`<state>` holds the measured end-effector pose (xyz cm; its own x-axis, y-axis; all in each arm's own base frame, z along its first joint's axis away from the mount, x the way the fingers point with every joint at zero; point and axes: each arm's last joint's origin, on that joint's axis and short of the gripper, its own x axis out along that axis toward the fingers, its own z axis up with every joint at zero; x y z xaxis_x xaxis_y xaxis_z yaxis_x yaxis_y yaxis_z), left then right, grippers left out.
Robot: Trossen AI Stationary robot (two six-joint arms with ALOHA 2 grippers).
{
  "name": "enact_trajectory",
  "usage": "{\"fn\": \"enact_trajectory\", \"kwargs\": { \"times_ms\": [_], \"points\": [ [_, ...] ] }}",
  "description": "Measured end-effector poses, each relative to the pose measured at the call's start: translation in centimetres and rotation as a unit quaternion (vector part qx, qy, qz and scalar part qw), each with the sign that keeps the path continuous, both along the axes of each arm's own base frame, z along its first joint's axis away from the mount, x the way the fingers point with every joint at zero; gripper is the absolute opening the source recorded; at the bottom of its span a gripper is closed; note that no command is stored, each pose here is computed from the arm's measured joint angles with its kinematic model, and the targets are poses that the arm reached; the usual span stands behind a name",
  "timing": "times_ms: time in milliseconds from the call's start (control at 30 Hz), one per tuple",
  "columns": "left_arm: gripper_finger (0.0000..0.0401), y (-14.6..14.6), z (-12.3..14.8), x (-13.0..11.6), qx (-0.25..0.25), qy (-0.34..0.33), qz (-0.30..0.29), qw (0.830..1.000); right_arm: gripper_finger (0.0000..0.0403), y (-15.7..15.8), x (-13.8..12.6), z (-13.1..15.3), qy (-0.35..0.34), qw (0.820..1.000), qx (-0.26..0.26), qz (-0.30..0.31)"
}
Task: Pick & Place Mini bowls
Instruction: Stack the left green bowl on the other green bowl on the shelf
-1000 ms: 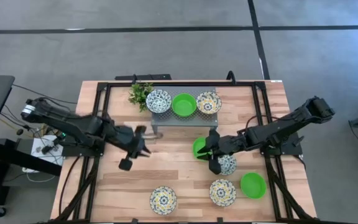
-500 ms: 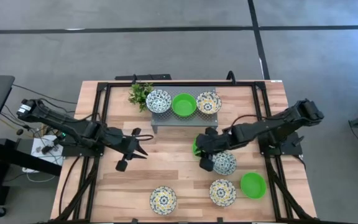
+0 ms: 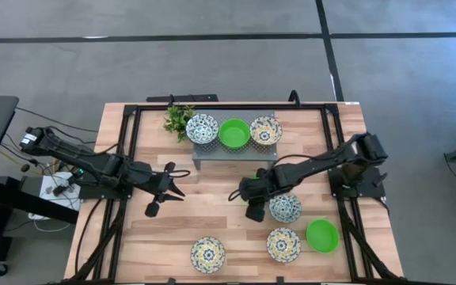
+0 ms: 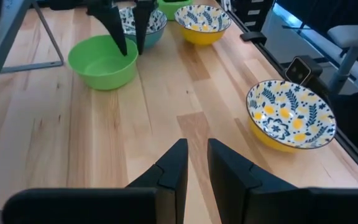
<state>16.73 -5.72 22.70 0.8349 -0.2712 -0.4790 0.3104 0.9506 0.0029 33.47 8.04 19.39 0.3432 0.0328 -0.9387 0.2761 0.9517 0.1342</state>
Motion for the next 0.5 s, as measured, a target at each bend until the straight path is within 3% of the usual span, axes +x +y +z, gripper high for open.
{"fn": "enact_trajectory", "kwargs": {
  "times_ms": [500],
  "points": [
    [0.0063,0.0,0.1,0.0,-0.001,-0.004,0.0,1.0,0.0111,-0.8,1.1,-1.5,0.04,0.999,0.011,-0.036]
  ]
}}
